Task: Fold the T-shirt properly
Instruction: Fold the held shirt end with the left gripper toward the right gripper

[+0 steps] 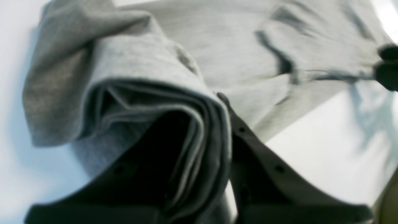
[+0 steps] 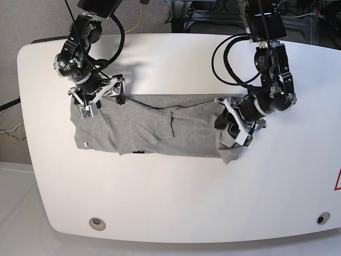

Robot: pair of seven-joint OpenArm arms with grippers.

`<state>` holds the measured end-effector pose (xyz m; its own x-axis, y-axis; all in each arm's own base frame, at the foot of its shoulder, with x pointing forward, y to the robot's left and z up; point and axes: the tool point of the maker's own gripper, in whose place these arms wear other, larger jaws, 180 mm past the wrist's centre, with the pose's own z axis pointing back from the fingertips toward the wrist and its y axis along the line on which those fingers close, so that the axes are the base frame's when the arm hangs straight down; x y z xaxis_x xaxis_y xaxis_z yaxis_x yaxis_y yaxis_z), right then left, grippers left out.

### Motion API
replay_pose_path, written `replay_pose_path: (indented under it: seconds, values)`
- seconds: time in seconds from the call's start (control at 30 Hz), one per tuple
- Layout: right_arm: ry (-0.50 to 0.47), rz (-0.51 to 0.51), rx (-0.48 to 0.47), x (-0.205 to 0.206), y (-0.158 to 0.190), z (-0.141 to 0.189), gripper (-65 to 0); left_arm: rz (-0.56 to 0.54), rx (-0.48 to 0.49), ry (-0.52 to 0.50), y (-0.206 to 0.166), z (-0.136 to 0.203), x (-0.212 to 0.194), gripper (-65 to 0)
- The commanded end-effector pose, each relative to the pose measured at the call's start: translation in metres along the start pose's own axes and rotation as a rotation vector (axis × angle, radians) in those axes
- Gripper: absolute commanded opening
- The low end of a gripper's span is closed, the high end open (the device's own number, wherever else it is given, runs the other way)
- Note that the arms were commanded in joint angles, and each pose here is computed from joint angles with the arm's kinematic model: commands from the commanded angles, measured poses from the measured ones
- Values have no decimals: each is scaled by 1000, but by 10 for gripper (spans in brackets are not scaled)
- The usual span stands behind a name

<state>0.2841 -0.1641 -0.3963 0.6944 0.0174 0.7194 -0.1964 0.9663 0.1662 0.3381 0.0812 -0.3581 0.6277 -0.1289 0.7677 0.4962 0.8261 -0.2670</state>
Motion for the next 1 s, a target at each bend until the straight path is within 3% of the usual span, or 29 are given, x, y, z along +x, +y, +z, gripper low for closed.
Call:
replay_pose_path:
  seconds: [0.0,0.3,0.77,0.97]
  values:
    - [-48,9,0,15,-2,1,-174,-29,-57,-71,-20,-7,26,-650]
    - [-49,7,-4,15,-4,2,-171,-11,-129,-86,-47,-26,38,-650]
    - [-38,3,-3,11,-3,3,-168,127,-132,-103,-41,-46,46,-650]
    - [-38,2,-2,11,-3,3,-168,137,-125,-97,-41,-48,50,-650]
